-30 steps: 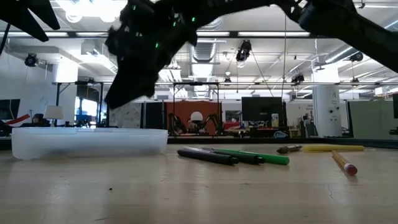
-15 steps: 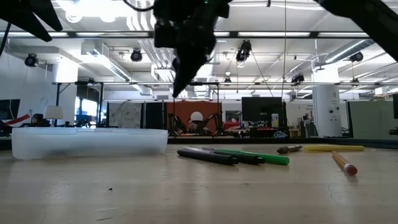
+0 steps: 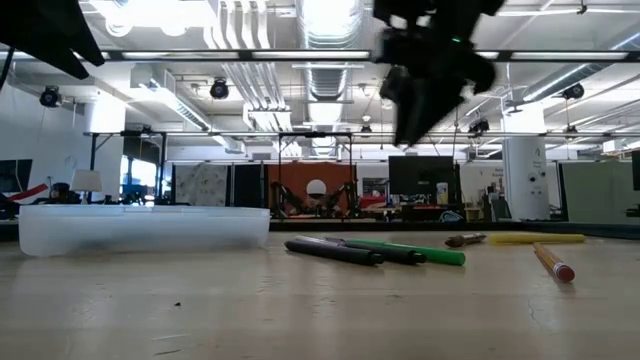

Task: Pick & place school supplies into a supply box
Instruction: Put the brown pen into the blue supply box

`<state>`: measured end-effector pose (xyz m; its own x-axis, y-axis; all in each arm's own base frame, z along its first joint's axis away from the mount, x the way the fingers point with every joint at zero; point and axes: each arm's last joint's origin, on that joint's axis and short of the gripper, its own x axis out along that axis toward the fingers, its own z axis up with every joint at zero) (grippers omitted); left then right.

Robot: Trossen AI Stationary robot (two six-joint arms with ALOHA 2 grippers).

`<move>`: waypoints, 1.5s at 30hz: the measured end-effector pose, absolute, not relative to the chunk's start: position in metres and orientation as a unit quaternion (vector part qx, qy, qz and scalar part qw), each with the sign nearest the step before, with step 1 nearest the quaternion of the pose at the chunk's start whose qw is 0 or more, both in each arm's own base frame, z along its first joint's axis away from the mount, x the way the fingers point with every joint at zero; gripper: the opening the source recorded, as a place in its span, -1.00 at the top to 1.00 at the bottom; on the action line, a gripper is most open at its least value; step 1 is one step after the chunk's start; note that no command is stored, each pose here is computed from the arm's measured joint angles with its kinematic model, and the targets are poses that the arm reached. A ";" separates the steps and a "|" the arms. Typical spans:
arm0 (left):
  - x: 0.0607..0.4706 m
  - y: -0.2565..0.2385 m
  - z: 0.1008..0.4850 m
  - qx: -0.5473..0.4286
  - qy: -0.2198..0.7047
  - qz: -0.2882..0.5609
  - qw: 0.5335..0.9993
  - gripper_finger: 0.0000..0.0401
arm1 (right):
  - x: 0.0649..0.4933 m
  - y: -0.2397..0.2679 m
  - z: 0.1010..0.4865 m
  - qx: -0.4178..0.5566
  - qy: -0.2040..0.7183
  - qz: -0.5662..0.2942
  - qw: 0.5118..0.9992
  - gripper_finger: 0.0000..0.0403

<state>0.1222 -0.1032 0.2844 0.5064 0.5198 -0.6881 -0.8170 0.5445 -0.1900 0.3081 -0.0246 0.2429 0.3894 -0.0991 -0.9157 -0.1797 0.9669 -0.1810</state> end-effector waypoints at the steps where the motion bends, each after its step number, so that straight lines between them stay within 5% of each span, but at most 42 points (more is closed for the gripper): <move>1: 0.122 -0.103 0.283 -0.255 0.291 0.404 0.829 0.12 | 0.301 -0.023 0.236 -0.121 0.569 0.027 0.813 0.03; 10: 0.125 -0.106 0.282 -0.281 0.282 0.395 0.828 0.12 | 0.268 -0.010 0.177 -0.123 0.654 0.060 0.744 -0.16; 19: 0.127 -0.108 0.282 -0.304 0.273 0.393 0.824 0.12 | 0.280 -0.011 0.163 -0.157 0.605 0.066 0.778 -0.24; 27: 0.128 -0.107 0.282 -0.313 0.267 0.400 0.819 0.12 | 0.281 -0.011 0.132 -0.172 0.641 0.101 0.741 -0.17; 33: 0.128 -0.106 0.282 -0.319 0.264 0.402 0.817 0.12 | 0.279 -0.012 0.128 -0.162 0.650 0.093 0.737 0.08; 42: 0.130 -0.104 0.282 -0.321 0.261 0.409 0.813 0.12 | 0.271 -0.028 0.121 -0.109 0.656 0.093 0.741 0.85; 45: 0.130 -0.104 0.282 -0.321 0.261 0.410 0.813 0.12 | 0.275 -0.029 0.126 -0.081 0.658 0.060 0.746 0.90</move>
<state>0.1303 -0.1039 0.2818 0.5280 0.4991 -0.6872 -0.8339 0.4580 -0.3081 0.2745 -0.0291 0.1264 0.1275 -0.0167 -0.9917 -0.1964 0.9796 -0.0418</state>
